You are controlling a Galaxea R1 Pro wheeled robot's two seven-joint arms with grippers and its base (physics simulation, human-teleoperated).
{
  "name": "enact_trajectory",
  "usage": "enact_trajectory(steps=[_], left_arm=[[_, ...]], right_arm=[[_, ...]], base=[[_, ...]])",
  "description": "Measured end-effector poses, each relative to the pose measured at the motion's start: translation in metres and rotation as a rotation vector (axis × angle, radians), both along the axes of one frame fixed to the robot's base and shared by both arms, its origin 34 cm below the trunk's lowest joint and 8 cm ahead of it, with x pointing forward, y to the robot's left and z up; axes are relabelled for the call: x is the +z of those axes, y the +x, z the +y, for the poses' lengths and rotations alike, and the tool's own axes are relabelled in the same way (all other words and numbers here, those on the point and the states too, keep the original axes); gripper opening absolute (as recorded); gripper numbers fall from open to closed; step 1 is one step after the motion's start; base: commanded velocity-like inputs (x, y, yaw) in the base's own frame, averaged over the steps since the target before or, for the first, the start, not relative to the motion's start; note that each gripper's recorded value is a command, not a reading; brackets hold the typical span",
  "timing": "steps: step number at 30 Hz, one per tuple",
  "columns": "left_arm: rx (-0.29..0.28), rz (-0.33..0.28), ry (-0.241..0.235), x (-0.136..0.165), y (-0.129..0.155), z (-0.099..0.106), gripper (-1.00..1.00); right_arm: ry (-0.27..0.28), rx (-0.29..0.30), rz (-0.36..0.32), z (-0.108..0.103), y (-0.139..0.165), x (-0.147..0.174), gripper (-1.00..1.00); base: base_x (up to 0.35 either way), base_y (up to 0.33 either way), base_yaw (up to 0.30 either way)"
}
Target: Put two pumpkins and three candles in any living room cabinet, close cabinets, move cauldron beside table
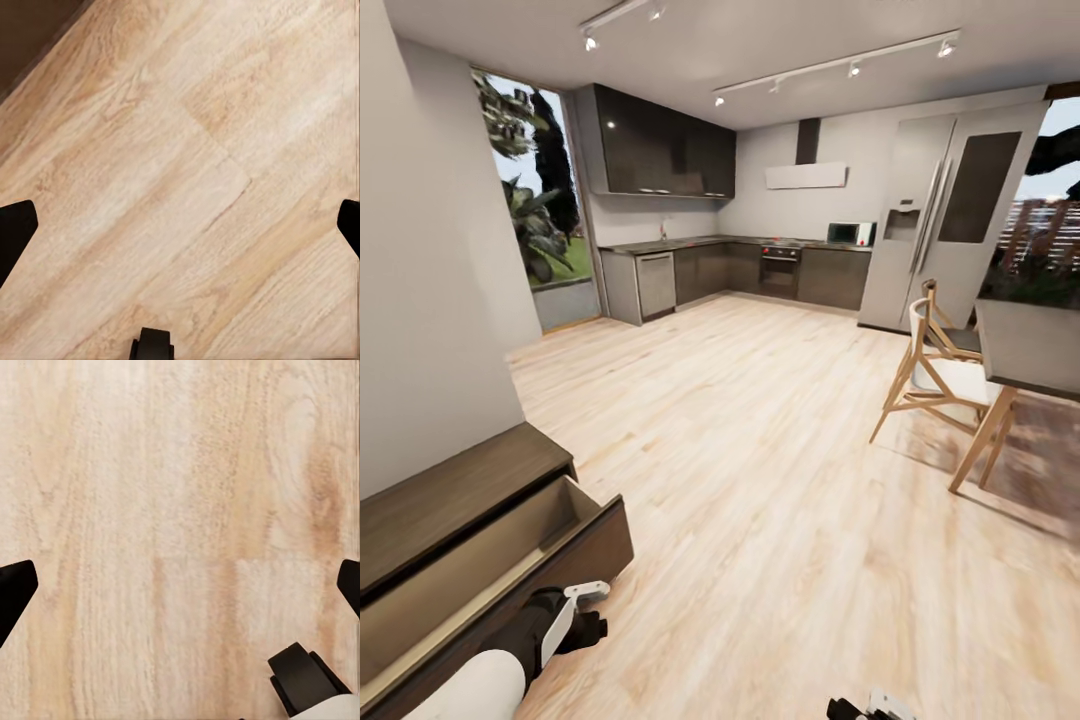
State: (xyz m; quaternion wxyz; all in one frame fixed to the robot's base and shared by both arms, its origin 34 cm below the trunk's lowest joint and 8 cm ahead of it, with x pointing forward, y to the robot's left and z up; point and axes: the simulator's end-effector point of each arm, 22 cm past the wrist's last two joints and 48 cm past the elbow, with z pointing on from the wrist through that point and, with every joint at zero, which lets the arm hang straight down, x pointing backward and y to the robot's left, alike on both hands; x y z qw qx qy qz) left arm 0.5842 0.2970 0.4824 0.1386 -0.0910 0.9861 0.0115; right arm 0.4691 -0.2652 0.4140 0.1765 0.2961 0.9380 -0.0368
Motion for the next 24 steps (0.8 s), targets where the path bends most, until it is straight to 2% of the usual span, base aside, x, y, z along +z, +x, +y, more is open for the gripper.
enact_trajectory(steps=[24], left_arm=[[-0.003, 0.001, -0.004, -0.0004, -0.0001, -0.0038, 1.00]], right_arm=[[-0.001, -0.002, -0.001, -0.0006, 0.0001, -0.0001, 1.00]], base=[[0.000, 0.000, -0.272]])
